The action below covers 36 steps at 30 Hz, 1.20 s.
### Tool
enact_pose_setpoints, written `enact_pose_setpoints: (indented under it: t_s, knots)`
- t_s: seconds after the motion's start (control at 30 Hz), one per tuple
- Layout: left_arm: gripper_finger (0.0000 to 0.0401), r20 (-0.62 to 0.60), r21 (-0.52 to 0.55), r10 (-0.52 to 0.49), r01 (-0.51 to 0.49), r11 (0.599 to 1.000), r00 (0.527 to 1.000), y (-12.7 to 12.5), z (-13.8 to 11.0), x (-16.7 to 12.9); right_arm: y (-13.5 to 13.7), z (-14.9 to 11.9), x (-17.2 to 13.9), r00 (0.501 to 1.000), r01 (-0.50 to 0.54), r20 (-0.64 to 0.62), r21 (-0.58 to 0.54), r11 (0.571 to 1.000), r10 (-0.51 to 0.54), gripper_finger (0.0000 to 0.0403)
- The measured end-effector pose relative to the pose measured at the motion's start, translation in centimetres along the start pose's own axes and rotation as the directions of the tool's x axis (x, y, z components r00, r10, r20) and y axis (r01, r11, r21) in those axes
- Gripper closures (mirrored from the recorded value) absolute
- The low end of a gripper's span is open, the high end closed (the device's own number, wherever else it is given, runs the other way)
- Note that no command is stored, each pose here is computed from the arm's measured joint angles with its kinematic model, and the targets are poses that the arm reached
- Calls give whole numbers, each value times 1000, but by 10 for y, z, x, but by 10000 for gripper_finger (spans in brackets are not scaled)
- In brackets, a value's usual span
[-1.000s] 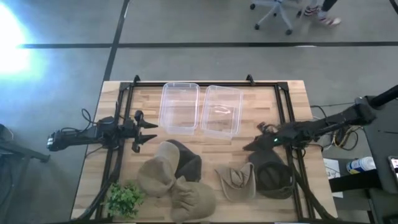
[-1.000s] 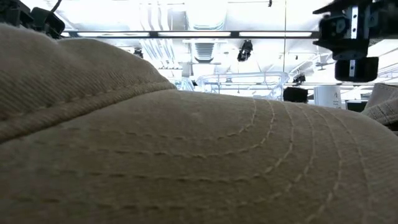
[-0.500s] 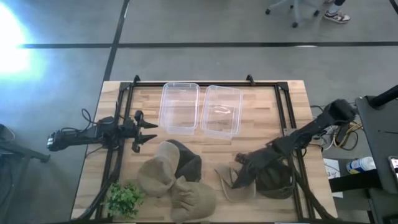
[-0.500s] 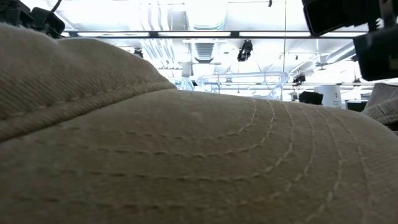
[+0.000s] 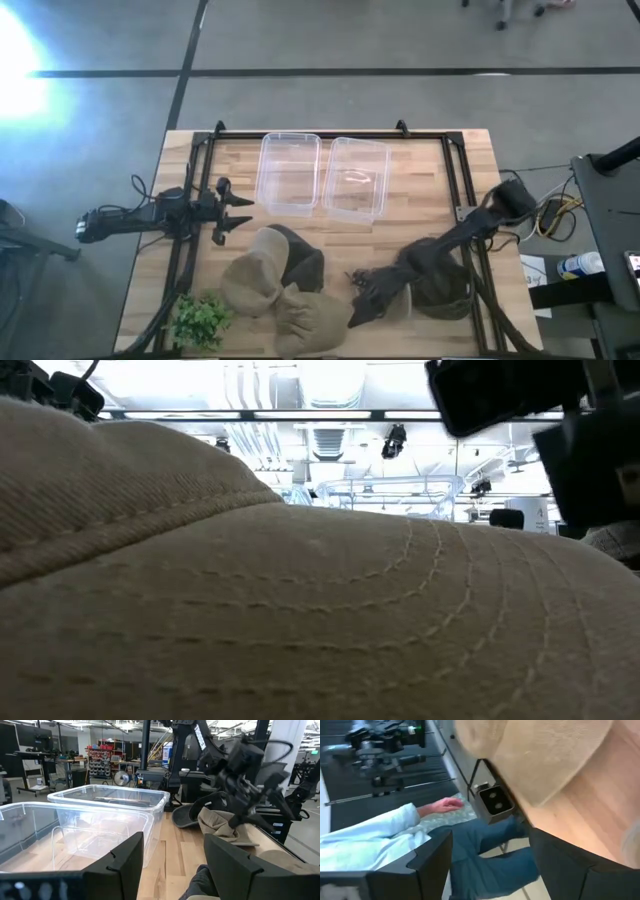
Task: Pick & Place hat
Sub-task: Put the bottom brown cap into the right transparent bin
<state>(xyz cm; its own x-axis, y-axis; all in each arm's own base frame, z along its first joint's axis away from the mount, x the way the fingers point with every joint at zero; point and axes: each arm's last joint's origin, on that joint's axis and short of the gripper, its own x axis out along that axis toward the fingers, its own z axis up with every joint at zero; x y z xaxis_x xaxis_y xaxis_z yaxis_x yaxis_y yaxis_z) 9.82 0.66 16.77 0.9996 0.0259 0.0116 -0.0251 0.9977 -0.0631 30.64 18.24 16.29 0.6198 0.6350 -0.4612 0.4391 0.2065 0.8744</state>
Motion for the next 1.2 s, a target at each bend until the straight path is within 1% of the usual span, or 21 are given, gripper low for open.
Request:
enact_pose_setpoints:
  t_s: [0.13, 0.23, 0.37, 0.47, 0.6, 0.73, 0.83, 0.93, 1.0, 1.1, 1.2]
  knots:
    - [199, 0, 0, 0, 0, 1000, 1000, 0, 0, 0, -7, 0, 18, 999, 35, -6, 9, 999, -35, 143]
    - [199, 0, 0, 0, 0, 1000, 1000, 0, 0, 0, -12, 1, 24, 998, 55, 6, 7, 998, -55, 143]
    - [199, 0, 0, 0, 0, 1000, 1000, 0, 0, 0, -21, 5, 28, 994, 82, 77, 22, 996, -84, 142]
    - [199, 0, 0, 0, 0, 1000, 1000, 0, 0, 0, -29, 9, 33, 985, 98, 133, 67, 993, -107, 142]
    - [199, -5, 0, 1, -1, 1000, 1000, 0, 0, 0, -33, 12, 46, 983, 102, 146, 94, 990, -115, 142]
    - [199, -6, 0, 1, -1, 1000, 1000, 0, -1, 0, -21, 16, 57, 983, 83, 159, 30, 996, -87, 144]
    - [199, -7, 0, 1, -1, 1000, 1000, 0, -1, 0, -9, 22, 63, 981, 68, 184, -32, 997, -61, 153]
    - [199, -7, 0, 1, -1, 1000, 1000, 0, -1, 0, 3, 29, 64, 978, 41, 206, -68, 997, -26, 180]
    - [199, -9, -1, 1, -1, 1000, 1000, 0, -1, 1, 3, 30, 64, 975, 74, 214, -75, 994, -57, 211]
    - [199, -11, 0, 1, -1, 1000, 1000, 0, -1, 1, 1, 30, 64, 970, 133, 215, -82, 988, -112, 275]
    - [199, -12, -1, 1, -1, 1000, 1000, 0, -1, 1, 9, 29, 61, 969, 131, 223, -106, 986, -105, 346]
